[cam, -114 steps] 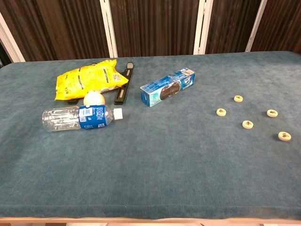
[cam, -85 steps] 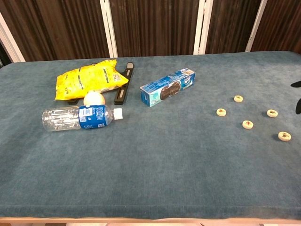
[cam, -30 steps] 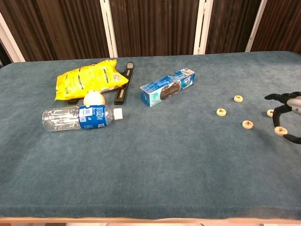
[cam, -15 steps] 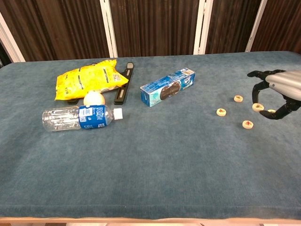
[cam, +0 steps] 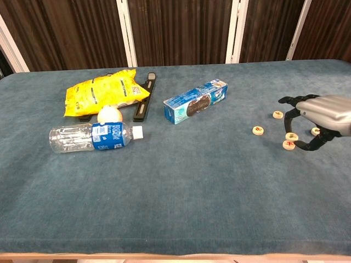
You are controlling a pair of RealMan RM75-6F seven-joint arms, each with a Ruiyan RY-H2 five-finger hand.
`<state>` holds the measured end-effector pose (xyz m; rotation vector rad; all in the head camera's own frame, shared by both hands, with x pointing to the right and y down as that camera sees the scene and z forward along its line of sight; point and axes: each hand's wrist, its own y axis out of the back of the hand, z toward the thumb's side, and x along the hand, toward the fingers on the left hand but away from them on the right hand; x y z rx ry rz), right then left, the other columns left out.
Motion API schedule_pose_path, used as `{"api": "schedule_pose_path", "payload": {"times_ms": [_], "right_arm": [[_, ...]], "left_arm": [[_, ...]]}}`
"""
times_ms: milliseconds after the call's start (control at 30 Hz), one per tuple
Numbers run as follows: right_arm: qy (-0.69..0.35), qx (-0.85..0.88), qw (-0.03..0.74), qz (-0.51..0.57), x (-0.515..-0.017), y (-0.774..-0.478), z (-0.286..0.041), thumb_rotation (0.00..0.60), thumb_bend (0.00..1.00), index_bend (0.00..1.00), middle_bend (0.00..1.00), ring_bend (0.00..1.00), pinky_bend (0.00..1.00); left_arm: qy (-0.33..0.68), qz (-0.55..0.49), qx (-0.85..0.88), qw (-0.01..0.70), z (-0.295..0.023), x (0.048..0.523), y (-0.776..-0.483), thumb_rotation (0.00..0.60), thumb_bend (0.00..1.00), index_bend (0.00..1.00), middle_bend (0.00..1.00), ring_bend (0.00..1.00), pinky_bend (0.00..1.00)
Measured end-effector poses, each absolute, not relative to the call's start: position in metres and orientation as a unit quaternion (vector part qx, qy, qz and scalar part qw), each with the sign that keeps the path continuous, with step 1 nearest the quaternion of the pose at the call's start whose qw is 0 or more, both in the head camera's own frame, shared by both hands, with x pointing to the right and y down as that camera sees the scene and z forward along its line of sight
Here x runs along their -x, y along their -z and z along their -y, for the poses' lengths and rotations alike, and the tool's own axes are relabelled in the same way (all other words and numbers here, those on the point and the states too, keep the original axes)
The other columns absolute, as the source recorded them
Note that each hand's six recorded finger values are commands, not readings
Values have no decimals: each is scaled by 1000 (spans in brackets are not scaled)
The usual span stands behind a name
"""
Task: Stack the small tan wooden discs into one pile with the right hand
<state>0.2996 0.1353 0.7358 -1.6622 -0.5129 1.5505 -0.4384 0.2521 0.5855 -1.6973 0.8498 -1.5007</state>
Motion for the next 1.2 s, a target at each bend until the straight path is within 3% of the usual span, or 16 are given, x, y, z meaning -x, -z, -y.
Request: {"api": "schedule_pose_path", "payload": {"times_ms": [400, 833, 1200], "right_arm": [[-615, 656, 391, 195, -298, -741, -139, 600, 517, 593, 3, 0, 0], [-621, 656, 385, 190, -300, -742, -140, 600, 517, 480, 9, 0, 0], [-623, 642, 394, 211, -320, -724, -135, 600, 518, 446, 7, 0, 0]], "left_arm": [[581, -332, 655, 351, -252, 440, -585, 600, 486, 0, 0, 0, 27], [585, -333, 652, 348, -251, 442, -585, 600, 486, 0, 0, 0, 28], [584, -337, 652, 347, -251, 442, -583, 600, 486, 0, 0, 0, 28]]}}
